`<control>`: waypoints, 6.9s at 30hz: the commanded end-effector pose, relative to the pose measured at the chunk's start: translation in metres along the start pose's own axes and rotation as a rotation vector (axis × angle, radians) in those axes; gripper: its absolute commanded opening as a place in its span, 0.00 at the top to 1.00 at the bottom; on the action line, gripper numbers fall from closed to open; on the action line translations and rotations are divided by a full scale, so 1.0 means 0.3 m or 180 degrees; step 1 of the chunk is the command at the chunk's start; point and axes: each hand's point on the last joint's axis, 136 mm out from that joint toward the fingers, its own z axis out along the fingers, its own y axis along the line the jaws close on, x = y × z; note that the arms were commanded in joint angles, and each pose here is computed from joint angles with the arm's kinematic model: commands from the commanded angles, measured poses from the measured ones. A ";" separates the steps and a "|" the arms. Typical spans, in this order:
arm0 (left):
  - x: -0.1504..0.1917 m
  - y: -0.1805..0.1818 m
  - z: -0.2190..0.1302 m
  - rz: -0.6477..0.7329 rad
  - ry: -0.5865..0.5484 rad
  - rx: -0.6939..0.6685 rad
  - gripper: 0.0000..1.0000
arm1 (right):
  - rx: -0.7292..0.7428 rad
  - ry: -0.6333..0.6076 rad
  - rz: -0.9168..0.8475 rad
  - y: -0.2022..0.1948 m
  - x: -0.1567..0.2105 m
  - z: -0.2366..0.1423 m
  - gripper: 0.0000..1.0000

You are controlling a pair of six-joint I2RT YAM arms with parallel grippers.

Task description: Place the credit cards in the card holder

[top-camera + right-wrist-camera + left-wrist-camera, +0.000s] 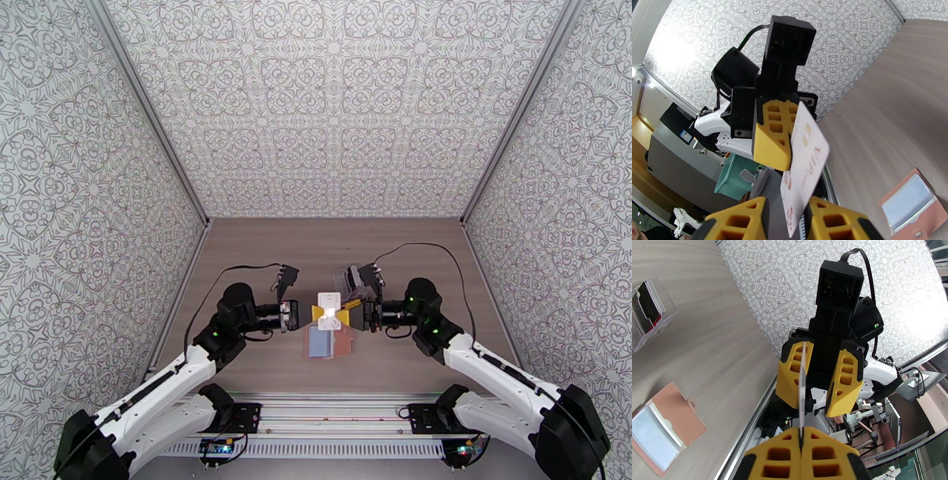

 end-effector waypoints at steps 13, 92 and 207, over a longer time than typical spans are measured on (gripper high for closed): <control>0.046 0.006 0.007 -0.0014 0.0128 0.0071 1.00 | -0.0200 0.0031 0.0020 0.046 -0.007 0.011 0.86; 0.322 0.725 -0.060 -0.0988 0.0283 -0.2043 0.67 | 0.2595 0.0431 0.1589 -0.612 0.316 0.023 1.00; 0.365 0.802 -0.102 -0.0995 0.0410 -0.2629 0.69 | 0.2610 0.0843 0.1646 -0.688 0.455 0.015 1.00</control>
